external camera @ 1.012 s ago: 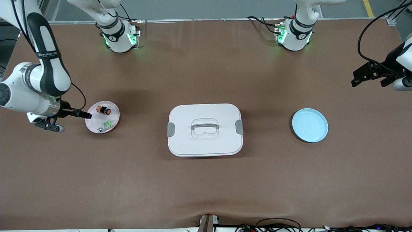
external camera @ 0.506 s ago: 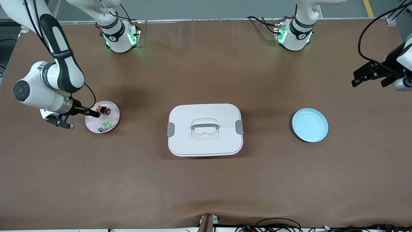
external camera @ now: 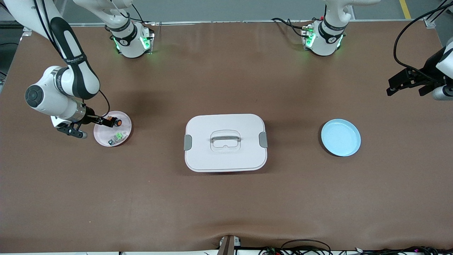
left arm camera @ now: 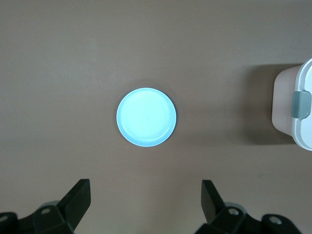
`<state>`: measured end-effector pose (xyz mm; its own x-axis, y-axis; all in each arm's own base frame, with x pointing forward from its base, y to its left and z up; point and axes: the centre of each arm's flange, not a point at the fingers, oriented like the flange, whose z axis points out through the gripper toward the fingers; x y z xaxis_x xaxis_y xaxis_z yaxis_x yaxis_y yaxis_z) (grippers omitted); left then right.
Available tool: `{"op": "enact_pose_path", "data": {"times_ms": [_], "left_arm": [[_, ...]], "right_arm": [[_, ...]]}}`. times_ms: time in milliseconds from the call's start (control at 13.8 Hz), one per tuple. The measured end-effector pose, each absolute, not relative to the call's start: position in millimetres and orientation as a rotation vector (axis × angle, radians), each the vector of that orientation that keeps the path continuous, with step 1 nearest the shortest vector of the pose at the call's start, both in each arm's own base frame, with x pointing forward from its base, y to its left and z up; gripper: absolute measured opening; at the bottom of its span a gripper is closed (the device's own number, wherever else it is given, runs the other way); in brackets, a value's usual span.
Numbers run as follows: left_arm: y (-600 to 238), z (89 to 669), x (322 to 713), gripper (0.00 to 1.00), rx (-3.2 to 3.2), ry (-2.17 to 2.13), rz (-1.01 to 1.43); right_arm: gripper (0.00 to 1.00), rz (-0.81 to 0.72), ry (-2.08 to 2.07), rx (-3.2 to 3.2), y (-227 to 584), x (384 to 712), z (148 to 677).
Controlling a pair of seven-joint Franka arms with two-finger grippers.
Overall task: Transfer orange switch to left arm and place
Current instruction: 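Move the right gripper down over the white plate of switches, then close the right gripper on the black-and-orange switch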
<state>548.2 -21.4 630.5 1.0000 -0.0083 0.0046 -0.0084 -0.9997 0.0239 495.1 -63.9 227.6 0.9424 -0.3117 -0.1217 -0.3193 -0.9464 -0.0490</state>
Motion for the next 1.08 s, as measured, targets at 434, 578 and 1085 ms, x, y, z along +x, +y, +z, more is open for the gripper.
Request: {"op": "enact_pose_path", "data": {"times_ms": [434, 578, 1085], "left_arm": [[-21, 630, 548, 1.00, 3.118, -0.013, 0.007], [-22, 630, 548, 1.00, 3.118, -0.014, 0.007], [-22, 630, 548, 1.00, 3.118, -0.015, 0.007]], "right_arm": [[1.00, 0.160, 0.482, -3.037, -58, 487, 219], [1.00, 0.168, 0.482, -3.036, -58, 485, 217], [1.00, 0.210, 0.486, -3.039, -58, 479, 198]]}}
